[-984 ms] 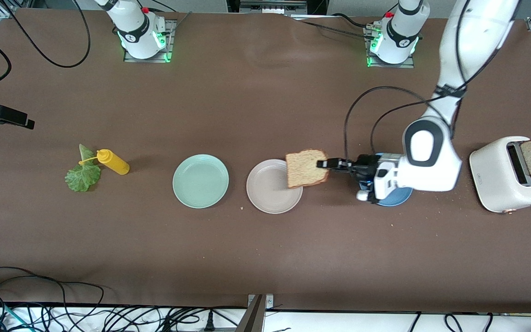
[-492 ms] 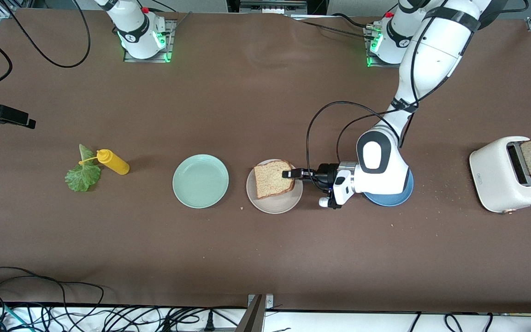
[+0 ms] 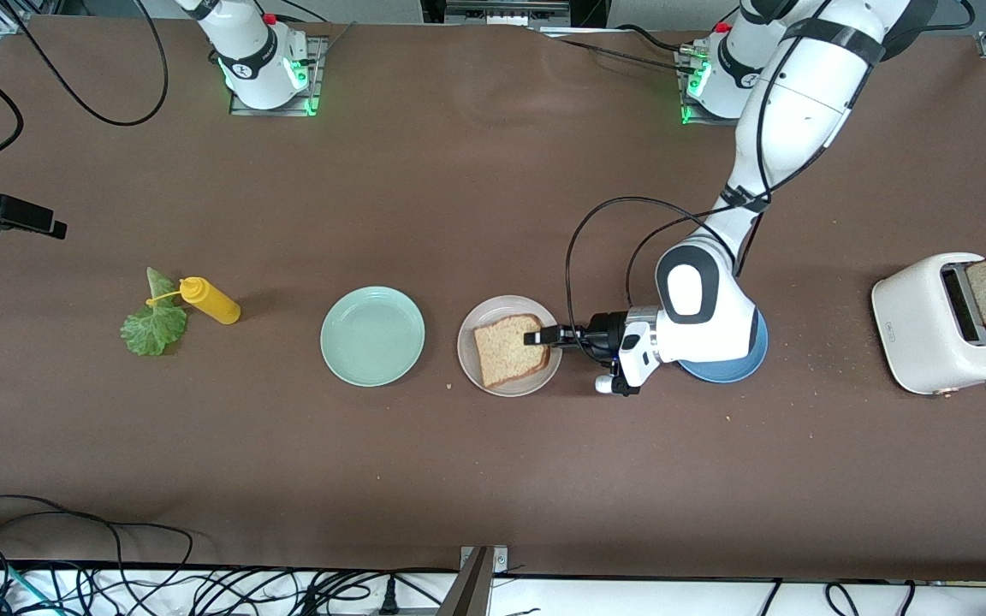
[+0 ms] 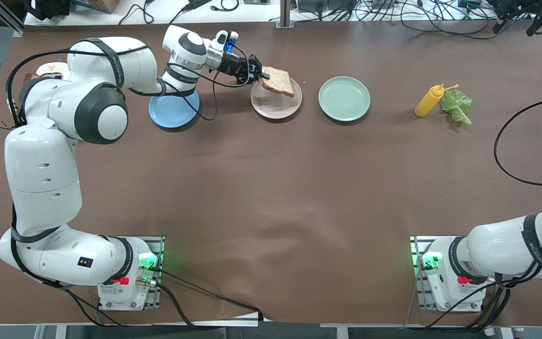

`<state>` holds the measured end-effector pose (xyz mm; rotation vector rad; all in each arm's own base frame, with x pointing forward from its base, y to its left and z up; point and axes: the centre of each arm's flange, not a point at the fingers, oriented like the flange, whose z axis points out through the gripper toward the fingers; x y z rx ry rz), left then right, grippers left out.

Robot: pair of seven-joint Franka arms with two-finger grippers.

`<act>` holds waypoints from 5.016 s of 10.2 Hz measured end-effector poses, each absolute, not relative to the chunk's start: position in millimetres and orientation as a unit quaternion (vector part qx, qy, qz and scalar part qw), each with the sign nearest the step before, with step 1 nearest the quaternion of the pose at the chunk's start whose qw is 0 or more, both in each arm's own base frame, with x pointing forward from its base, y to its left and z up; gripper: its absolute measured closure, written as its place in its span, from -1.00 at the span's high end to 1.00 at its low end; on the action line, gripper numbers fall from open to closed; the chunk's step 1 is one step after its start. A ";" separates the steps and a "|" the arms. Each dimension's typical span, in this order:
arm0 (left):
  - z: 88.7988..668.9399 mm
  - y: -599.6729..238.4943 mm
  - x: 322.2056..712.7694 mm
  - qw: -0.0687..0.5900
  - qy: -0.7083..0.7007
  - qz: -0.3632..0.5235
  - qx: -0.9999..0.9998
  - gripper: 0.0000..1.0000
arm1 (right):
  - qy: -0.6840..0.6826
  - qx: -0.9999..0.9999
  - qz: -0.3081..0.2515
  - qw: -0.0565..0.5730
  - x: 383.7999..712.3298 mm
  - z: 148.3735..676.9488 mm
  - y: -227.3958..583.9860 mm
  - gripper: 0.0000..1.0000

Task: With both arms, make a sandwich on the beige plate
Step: 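Carry the bread slice over the beige plate and lower it, then open the left gripper to release the bread and lift away, then return the left gripper toward the toaster while the right gripper reaches the lettuce, then grasp the lettuce leaf stem with the right gripper and lift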

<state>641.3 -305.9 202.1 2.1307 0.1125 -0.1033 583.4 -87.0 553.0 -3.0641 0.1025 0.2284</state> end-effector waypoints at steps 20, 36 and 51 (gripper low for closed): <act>289.9 -59.2 686.7 0.160 0.078 0.063 0.982 1.00 | 0.029 -0.989 0.146 -0.024 625.8 430.2 -76.0 1.00; 463.9 44.9 586.4 0.002 0.047 0.071 0.996 1.00 | 0.037 -0.982 0.185 -0.008 580.7 206.2 -159.8 1.00; 552.1 21.8 576.4 -0.001 0.028 -0.089 0.996 1.00 | 0.028 -0.979 0.203 -0.004 580.0 184.7 -154.8 -0.93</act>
